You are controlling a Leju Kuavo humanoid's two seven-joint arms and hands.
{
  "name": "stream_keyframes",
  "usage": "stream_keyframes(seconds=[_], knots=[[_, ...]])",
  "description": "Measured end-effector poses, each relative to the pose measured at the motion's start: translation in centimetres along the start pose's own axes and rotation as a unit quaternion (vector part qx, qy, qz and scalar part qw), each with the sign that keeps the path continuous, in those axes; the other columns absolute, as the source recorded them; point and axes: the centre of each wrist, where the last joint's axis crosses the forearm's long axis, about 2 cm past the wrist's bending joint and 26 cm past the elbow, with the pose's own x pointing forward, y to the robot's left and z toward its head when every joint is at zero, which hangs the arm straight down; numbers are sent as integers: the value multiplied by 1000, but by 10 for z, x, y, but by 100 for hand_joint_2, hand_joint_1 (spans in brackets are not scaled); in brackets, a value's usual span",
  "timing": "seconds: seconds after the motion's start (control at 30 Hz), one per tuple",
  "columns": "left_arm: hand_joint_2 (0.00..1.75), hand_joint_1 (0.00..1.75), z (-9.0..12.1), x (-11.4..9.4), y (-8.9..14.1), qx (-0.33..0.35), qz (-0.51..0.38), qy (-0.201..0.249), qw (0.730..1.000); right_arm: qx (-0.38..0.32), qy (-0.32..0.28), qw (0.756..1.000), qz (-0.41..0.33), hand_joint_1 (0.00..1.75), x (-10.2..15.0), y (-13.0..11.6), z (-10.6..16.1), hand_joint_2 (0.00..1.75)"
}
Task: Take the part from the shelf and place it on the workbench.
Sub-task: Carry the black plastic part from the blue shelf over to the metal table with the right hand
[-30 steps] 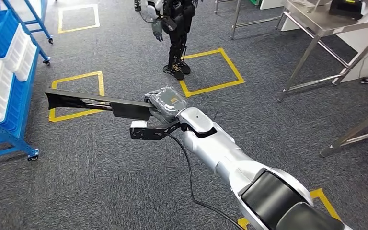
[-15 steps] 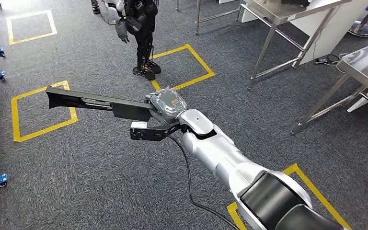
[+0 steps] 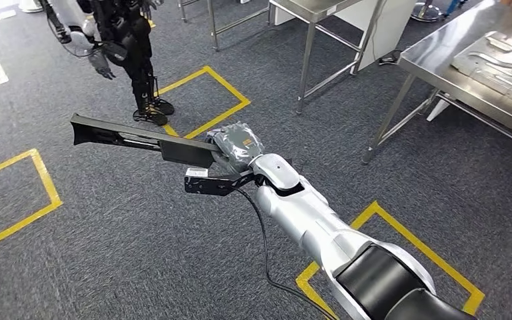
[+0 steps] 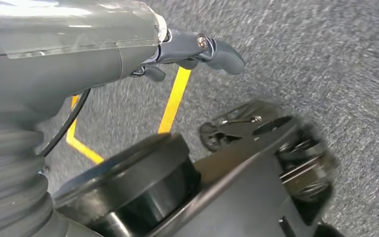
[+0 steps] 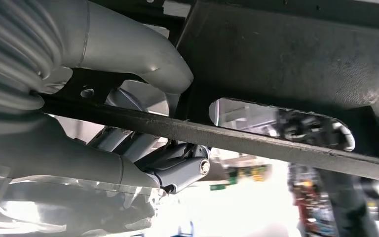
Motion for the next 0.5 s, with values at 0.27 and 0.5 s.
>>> stream_keyframes(seconds=[0.27,0.5], knots=[[175,0,-1,4,3,1,-3,-2,1000,-4,5,1000,-1,175,-4,0,3,175],[175,0,0,2,2,0,-2,0,1000,-3,9,1000,-1,175,-7,2,6,175]])
